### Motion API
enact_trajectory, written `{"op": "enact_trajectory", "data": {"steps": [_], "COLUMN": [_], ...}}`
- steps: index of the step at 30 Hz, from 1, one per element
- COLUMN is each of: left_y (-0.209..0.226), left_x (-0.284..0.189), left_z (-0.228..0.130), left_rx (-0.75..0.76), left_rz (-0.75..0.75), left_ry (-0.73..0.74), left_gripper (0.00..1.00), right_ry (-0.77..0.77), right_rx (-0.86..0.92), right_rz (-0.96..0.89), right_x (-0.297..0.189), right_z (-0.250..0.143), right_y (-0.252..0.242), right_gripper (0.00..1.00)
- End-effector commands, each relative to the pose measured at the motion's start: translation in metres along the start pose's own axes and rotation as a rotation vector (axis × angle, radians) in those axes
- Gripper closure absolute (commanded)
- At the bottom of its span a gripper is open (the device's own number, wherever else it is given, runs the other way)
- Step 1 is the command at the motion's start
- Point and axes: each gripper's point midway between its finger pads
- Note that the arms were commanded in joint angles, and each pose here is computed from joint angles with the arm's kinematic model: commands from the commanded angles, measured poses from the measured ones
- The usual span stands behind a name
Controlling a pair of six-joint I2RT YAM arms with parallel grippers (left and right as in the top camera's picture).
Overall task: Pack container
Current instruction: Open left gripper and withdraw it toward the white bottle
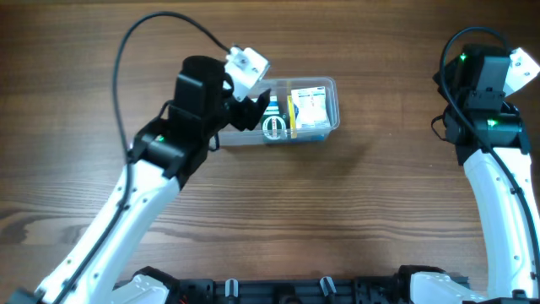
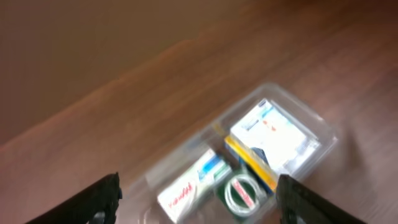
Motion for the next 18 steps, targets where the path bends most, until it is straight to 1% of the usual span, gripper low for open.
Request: {"op": "enact_trajectory", "data": {"steps": [1,3,6,7,8,9,10,14,18], "left_y": [0.02,0.025,0.041,0.048,0.053,0.056,0.061,0.063,0.055], "left_x": [-0.039,-0.054,-0.075,-0.084,-0.091,-0.099,-0.109,-0.122,-0.125], "left_z": [0.037,0.046,0.053,0.052,0.05,0.045,0.035,0.011,-0.004], "left_rx": [-0.117,-0.137,-0.223,-0.253,-0.273,-0.285,-0.295,-0.301,-0.304], "left_rz": [0.101,0.133,0.223,0.261,0.283,0.296,0.311,0.327,0.293], "left_ry": [-0.004,0.023,0.051,0.074,0.097,0.124,0.175,0.269,0.337], "left_gripper": [0.15,0.15,0.14,0.1,0.03,0.0,0.0,0.0,0.0], "right_ry": [0.003,0.003,0.003,0.003,0.003,0.003,0.003,0.003,0.003], "right_rx": [0.006,0.006,0.006,0.006,0.006,0.006,0.006,0.006,0.006], "right_rz": [-0.011,-0.011,-0.011,-0.011,-0.01,-0.011,-0.011,-0.011,-0.011], "right_x": [0.003,0.003,0.003,0.003,0.003,0.003,0.003,0.003,0.003], "right_z": [-0.002,-0.002,-0.002,-0.002,-0.002,-0.002,-0.002,-0.002,-0.002], "right_y": [0.0,0.0,0.0,0.0,0.0,0.0,0.0,0.0,0.0], "right_gripper": [0.0,0.0,0.0,0.0,0.0,0.0,0.0,0.0,0.0]}}
Point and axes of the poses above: each gripper's point midway between its finger pads, its own x axis out along the fingers, its own y axis along the line the jaws close on, z = x × y, and after that the axes turned 6 degrees about -x, right-handed
